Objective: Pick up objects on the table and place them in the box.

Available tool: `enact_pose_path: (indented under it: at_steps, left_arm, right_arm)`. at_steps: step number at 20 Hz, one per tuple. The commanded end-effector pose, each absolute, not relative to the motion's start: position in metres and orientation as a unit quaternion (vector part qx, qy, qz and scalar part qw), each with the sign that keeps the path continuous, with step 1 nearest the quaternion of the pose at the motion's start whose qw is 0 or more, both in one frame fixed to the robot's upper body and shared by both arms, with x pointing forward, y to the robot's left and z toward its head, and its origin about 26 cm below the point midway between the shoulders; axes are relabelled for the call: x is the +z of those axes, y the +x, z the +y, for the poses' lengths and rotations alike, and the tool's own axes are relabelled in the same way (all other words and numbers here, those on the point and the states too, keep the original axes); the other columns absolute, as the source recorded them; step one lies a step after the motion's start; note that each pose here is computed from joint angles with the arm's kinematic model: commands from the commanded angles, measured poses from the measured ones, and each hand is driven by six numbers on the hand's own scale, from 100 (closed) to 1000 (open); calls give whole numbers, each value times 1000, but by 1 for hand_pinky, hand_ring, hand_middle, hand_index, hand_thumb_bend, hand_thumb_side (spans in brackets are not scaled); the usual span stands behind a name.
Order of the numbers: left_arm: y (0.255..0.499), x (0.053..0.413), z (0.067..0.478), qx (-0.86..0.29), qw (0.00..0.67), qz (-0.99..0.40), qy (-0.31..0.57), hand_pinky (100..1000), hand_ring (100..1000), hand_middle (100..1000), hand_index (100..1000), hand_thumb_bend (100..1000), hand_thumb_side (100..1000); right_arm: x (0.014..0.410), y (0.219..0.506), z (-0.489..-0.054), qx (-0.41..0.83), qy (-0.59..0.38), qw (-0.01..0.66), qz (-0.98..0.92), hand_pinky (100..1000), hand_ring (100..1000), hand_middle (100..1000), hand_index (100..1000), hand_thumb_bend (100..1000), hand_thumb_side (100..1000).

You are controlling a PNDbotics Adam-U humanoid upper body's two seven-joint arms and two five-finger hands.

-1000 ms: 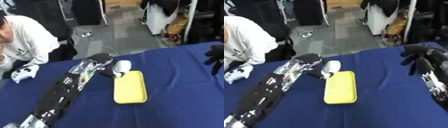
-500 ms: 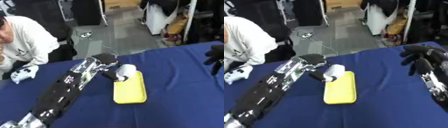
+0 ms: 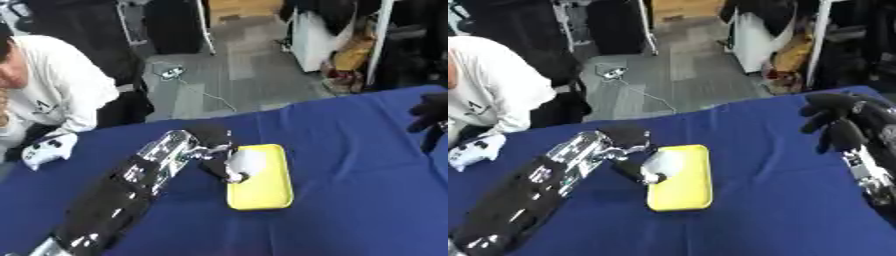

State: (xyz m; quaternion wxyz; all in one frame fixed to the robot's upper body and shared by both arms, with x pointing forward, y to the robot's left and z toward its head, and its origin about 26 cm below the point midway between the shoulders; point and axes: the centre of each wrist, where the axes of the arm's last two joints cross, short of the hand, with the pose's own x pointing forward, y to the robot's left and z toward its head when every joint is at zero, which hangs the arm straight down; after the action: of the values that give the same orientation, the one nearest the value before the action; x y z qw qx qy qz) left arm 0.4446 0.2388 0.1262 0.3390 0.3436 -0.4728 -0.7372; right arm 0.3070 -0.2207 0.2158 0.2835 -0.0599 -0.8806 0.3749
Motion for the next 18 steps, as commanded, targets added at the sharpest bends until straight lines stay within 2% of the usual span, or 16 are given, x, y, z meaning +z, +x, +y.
enact_pose_path:
  at_steps: [1, 5, 7, 12, 13, 14, 15, 16, 17, 18]
  left_arm:
    - [446, 131, 245, -737, 328, -470, 359, 100, 100, 100, 195, 100, 904]
    - [446, 122, 243, -743, 326, -470, 348, 100, 100, 100, 213, 100, 895]
    - [445, 117, 242, -743, 327, -476, 338, 100, 100, 100, 246, 100, 862]
    - [446, 109, 232, -730, 321, -513, 317, 100, 100, 100, 234, 100, 885]
    - [447, 107, 229, -729, 319, -517, 316, 100, 100, 100, 259, 100, 877]
    - [447, 105, 228, -730, 320, -515, 315, 100, 100, 132, 335, 100, 902]
    - [447, 102, 228, -736, 322, -505, 317, 239, 349, 391, 524, 112, 1000]
    - [448, 100, 227, -743, 323, -491, 319, 239, 349, 391, 524, 112, 1000]
    - [448, 97, 229, -759, 325, -462, 325, 726, 801, 806, 814, 291, 1000]
    - [449, 96, 228, -772, 324, -435, 332, 819, 885, 880, 858, 328, 1000]
  right_arm:
    - [226, 305, -219, 378, -63, 264, -885, 382, 580, 660, 829, 100, 904]
    - [227, 306, -218, 378, -62, 263, -885, 382, 580, 660, 829, 100, 904]
    - [227, 306, -218, 378, -62, 262, -886, 382, 580, 659, 829, 100, 904]
    - [228, 306, -217, 378, -60, 261, -886, 382, 580, 659, 829, 100, 904]
    - [228, 306, -217, 377, -59, 260, -887, 382, 580, 659, 829, 100, 904]
    - [228, 306, -217, 377, -58, 260, -887, 382, 580, 659, 829, 100, 904]
    - [228, 306, -217, 377, -58, 260, -887, 382, 580, 659, 829, 100, 904]
    - [228, 306, -217, 377, -58, 260, -887, 382, 580, 659, 829, 100, 904]
    - [228, 306, -216, 377, -57, 259, -887, 382, 580, 659, 829, 100, 904]
    - [228, 306, -216, 377, -57, 259, -887, 382, 580, 659, 829, 100, 904]
